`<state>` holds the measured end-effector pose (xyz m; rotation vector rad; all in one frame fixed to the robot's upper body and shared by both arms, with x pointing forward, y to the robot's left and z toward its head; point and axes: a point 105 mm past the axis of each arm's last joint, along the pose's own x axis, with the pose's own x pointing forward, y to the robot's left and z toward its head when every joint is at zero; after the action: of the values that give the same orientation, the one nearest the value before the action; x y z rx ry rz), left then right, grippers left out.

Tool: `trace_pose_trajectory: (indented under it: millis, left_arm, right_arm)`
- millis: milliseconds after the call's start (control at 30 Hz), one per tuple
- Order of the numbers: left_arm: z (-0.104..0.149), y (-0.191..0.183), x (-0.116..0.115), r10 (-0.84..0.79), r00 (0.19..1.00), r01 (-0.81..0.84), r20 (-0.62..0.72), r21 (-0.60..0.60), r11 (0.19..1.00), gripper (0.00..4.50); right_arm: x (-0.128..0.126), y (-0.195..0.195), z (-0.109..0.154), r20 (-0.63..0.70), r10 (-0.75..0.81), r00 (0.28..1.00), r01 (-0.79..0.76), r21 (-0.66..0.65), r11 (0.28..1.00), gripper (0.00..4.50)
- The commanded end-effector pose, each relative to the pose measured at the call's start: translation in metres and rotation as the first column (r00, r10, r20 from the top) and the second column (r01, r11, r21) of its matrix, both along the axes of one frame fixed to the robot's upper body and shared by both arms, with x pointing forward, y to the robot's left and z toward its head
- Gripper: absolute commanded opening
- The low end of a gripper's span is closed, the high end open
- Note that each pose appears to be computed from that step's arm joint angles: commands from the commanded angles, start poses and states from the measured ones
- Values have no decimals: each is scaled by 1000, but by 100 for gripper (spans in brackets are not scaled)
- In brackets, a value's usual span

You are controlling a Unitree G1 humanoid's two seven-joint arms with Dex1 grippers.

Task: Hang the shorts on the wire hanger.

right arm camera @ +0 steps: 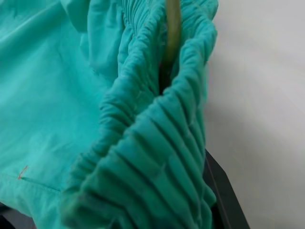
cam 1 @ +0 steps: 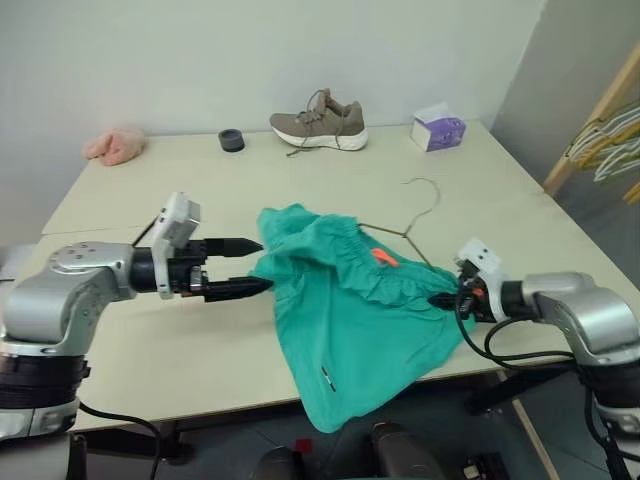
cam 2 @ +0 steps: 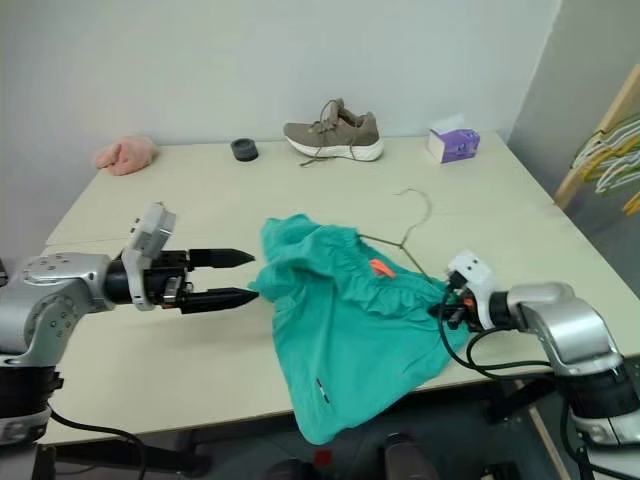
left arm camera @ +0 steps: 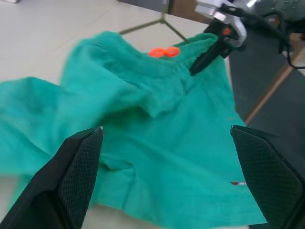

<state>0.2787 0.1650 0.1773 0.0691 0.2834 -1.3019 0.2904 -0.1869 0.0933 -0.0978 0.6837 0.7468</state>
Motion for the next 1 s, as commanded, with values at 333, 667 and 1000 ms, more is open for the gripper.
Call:
trace_pose_trajectory:
  millis: [333, 667, 1000]
  left_arm:
    - [24, -108, -8, -317, 940, 333, 126, -127, 934, 449]
    - [51, -179, -2, -327, 883, 385, 337, -121, 915, 449]
    - [69, -222, 15, -199, 866, 283, 458, -122, 951, 449]
  right_arm:
    - [-86, -116, -13, -108, -677, 728, 676, -50, 735, 0]
    - [-121, -209, 18, 103, -901, 422, 902, -148, 406, 0]
    - [-84, -274, 115, 415, -890, 190, 978, -5, 207, 0]
